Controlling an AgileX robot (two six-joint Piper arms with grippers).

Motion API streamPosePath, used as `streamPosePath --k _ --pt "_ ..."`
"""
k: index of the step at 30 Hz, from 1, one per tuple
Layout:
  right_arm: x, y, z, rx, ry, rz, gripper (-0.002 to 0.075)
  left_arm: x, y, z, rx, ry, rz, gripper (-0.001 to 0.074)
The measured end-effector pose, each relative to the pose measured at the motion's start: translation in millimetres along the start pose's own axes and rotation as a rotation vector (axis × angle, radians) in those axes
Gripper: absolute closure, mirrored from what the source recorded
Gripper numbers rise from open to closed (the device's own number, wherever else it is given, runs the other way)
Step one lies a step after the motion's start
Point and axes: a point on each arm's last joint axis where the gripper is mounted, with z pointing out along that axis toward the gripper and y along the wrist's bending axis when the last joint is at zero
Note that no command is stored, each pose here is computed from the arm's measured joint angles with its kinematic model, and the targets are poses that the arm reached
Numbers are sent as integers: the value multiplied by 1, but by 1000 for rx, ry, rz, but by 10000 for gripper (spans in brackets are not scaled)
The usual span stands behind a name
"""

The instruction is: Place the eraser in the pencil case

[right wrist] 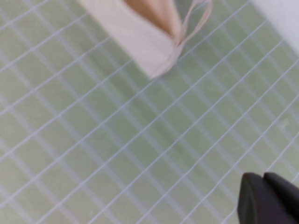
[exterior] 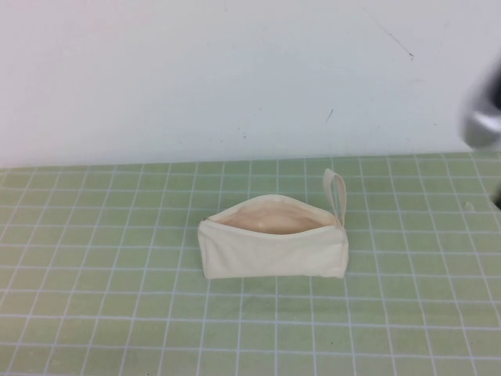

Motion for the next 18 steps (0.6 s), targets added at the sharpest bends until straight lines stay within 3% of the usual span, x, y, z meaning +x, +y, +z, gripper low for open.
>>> streamPosePath --k 8,13,18 --pt "66 29 -1 -187 56 64 726 0 0 0 0 0 0 736" --pt "71 42 5 -295 97 96 727 0 0 0 0 0 0 736" --pt "70 44 7 -313 107 101 727 0 0 0 0 0 0 736"
